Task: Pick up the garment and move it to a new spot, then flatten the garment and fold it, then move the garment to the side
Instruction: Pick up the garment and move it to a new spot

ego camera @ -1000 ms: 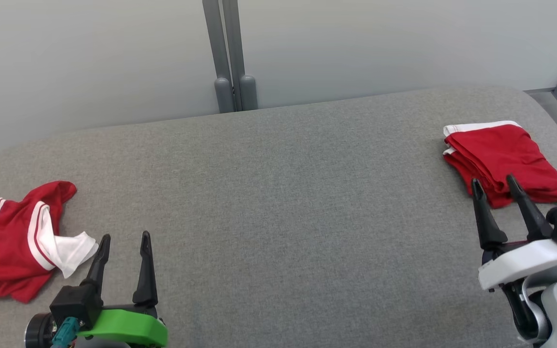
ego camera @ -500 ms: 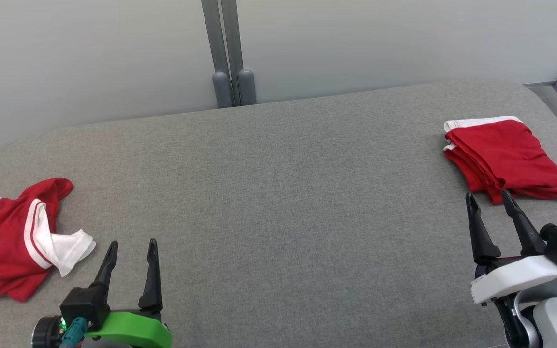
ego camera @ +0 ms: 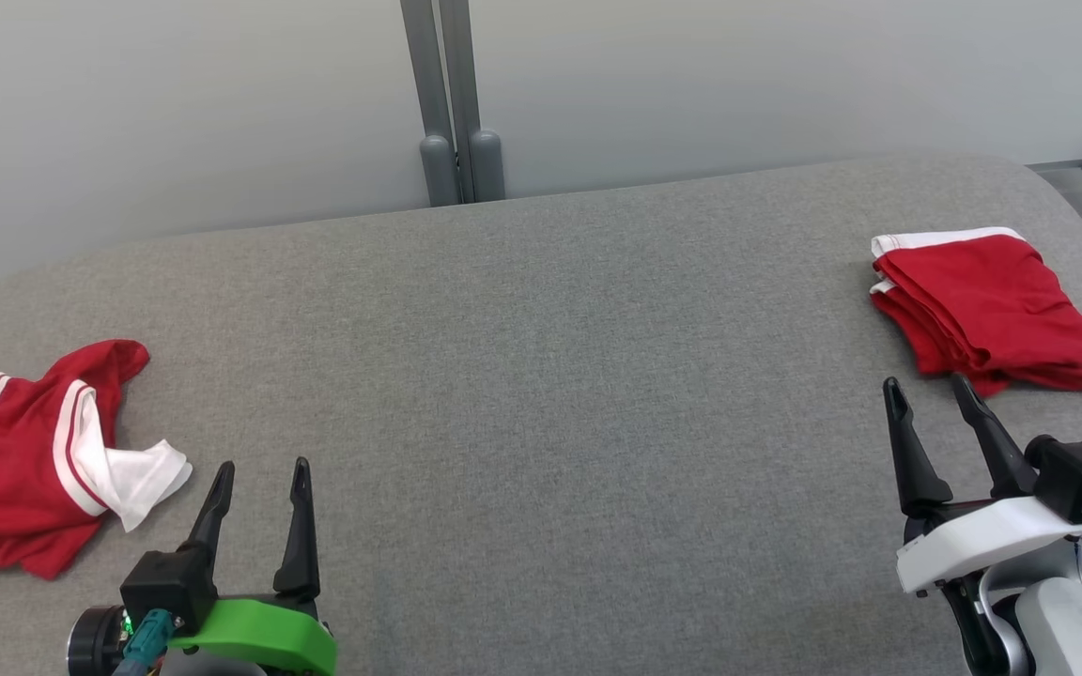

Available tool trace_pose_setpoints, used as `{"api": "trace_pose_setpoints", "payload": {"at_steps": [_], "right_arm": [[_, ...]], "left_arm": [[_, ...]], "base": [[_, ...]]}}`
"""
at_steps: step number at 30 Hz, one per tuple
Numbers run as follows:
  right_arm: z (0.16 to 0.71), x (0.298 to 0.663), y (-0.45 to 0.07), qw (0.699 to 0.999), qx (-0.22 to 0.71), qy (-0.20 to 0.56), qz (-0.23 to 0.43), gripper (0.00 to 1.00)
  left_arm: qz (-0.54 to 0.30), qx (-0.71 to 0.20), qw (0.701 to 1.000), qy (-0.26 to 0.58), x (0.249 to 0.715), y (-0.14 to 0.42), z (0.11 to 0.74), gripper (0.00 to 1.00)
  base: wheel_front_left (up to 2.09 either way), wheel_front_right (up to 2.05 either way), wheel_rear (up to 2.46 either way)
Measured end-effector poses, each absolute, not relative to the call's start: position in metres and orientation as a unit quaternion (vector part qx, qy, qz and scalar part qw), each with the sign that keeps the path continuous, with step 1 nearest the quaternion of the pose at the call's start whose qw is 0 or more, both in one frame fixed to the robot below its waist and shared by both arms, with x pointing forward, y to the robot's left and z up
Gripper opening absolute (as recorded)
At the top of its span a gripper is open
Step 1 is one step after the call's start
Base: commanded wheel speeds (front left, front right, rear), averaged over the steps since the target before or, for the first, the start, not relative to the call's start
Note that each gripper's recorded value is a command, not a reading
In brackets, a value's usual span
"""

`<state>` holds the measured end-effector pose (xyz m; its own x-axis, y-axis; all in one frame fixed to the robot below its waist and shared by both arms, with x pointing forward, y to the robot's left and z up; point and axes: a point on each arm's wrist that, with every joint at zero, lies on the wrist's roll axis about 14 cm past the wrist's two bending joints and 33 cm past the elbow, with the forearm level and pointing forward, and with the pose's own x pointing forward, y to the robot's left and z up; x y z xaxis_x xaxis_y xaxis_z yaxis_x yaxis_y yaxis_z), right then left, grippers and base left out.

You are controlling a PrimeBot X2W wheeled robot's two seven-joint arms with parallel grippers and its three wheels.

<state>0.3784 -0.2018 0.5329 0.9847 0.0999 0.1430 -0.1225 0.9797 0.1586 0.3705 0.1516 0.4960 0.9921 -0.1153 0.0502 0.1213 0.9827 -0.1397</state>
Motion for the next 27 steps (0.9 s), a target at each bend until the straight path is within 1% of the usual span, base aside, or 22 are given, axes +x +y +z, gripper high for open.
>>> {"api": "trace_pose_setpoints", "payload": {"at_steps": [6, 12, 18, 27], "right_arm": [[0.532, 0.38, -0.196, 0.992, 0.084, -0.065, 0.064, 1.0], [0.53, 0.387, -0.172, 0.989, 0.092, -0.06, 0.094, 1.0], [0.527, 0.396, -0.13, 0.982, 0.102, -0.049, 0.148, 1.0], [0.522, 0.403, -0.053, 0.961, 0.116, -0.029, 0.249, 1.0]], "left_arm": [[-0.056, -0.072, 0.996, -0.024, 0.37, 0.154, 0.498, 1.0], [-0.029, -0.069, 0.997, -0.028, 0.364, 0.172, 0.499, 1.0], [0.026, -0.067, 0.997, -0.028, 0.349, 0.207, 0.497, 1.0], [0.126, -0.062, 0.99, -0.029, 0.307, 0.265, 0.493, 1.0]], "base": [[0.0, 0.0, 0.0], [0.0, 0.0, 0.0], [0.0, 0.0, 0.0], [0.0, 0.0, 0.0]]}}
